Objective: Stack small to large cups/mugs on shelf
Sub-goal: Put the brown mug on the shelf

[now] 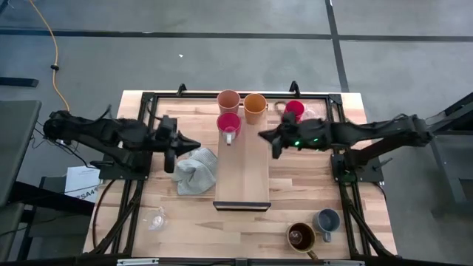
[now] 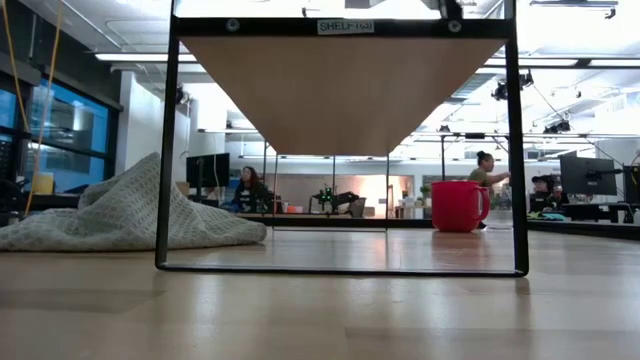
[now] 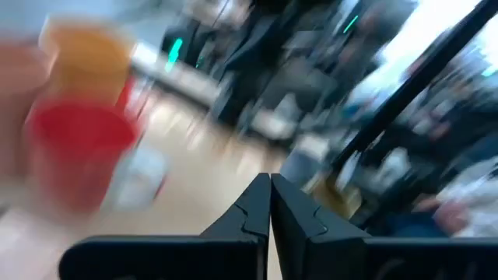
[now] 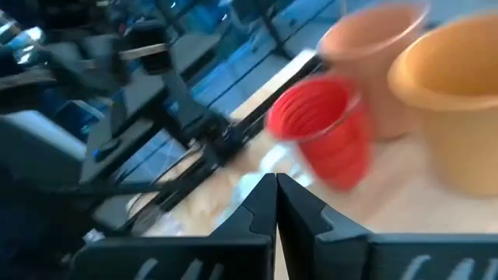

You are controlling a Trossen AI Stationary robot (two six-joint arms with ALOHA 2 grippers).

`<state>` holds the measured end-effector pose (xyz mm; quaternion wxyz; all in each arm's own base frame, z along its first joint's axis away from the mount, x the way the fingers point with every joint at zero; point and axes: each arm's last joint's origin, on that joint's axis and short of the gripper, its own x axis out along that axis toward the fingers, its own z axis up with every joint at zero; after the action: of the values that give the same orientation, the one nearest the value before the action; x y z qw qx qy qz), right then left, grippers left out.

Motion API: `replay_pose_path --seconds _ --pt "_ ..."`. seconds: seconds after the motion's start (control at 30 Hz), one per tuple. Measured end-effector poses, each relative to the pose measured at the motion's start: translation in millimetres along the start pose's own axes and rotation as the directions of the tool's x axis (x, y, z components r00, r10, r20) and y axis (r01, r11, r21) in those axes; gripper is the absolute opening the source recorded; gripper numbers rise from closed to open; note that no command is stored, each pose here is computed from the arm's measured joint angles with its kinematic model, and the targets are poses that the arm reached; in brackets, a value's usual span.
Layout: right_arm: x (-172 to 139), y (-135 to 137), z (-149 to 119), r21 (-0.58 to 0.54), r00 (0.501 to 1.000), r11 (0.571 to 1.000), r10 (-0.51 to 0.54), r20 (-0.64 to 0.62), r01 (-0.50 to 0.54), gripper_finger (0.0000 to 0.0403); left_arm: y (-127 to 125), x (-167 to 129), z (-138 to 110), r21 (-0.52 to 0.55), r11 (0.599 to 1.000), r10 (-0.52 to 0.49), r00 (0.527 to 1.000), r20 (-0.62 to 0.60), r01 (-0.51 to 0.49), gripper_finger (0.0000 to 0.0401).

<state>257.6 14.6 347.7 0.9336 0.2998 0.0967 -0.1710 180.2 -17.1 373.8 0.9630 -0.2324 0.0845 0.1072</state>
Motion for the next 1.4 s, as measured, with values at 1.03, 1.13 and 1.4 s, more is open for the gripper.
replay_pose_path --seconds 1.03,1.13,1.4 --pt "-100 -16 46 -0.201 0.974 0.974 0.138 0.18 -0.101 0.0202 -15 -23 46 0.112 0.993 -0.064 0.935 0.349 0.027 0.0001" --pt "-98 -16 45 -0.201 0.975 0.975 0.134 0.175 -0.098 0.0202 -14 -23 44 0.119 0.993 -0.058 0.945 0.323 0.02 0.0001" --pt "-82 0 16 0.202 0.952 0.947 0.28 -0.127 -0.251 0.0202 -9 -19 34 0.135 0.991 -0.014 0.975 0.222 -0.017 0.0001"
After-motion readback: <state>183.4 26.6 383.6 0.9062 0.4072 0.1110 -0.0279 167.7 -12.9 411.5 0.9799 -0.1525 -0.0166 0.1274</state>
